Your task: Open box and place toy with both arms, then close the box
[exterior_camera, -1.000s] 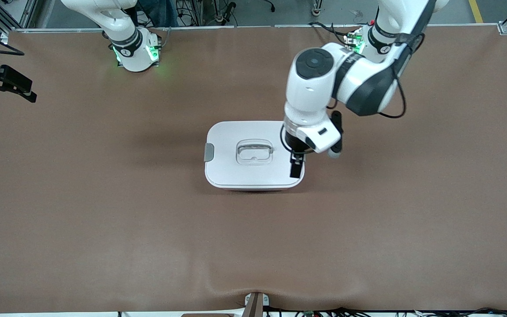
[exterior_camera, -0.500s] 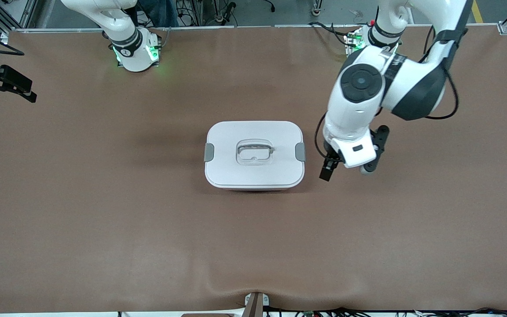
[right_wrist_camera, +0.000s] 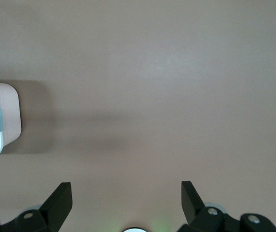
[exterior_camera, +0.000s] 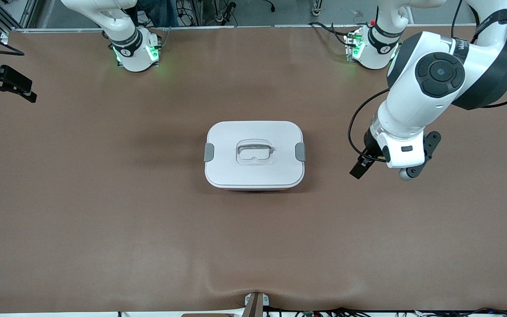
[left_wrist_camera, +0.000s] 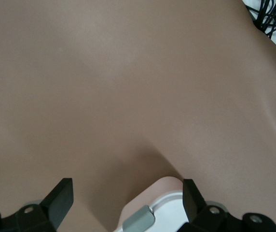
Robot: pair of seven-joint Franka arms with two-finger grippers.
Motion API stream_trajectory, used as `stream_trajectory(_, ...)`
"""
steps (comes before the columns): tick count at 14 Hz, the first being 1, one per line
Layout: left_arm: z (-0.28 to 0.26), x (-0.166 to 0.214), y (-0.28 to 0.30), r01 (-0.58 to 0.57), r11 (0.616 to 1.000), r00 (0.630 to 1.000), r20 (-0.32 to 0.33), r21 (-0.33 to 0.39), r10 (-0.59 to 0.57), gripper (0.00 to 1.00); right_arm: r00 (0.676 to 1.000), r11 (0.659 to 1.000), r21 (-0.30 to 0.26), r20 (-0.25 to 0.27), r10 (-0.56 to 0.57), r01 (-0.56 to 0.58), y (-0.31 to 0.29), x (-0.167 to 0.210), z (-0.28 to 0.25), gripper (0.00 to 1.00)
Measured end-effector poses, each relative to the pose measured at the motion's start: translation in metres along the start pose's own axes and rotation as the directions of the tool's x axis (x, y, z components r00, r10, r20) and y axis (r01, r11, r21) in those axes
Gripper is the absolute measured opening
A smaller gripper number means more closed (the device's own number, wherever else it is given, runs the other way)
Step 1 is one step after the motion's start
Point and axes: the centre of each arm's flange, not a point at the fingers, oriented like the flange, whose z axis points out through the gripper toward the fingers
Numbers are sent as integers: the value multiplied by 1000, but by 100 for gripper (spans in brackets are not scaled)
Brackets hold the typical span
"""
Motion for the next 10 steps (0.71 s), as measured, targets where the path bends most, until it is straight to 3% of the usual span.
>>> stream_trajectory(4,-17,61,-34,-124,992,990,64,-39,126,100,1000,1000,0,0,0,0,0,0,0,100)
stream_trajectory(10,-61,107,-86,-279,960,959,35,-38,280,100,1000,1000,0,0,-1,1,-1,0,0,100)
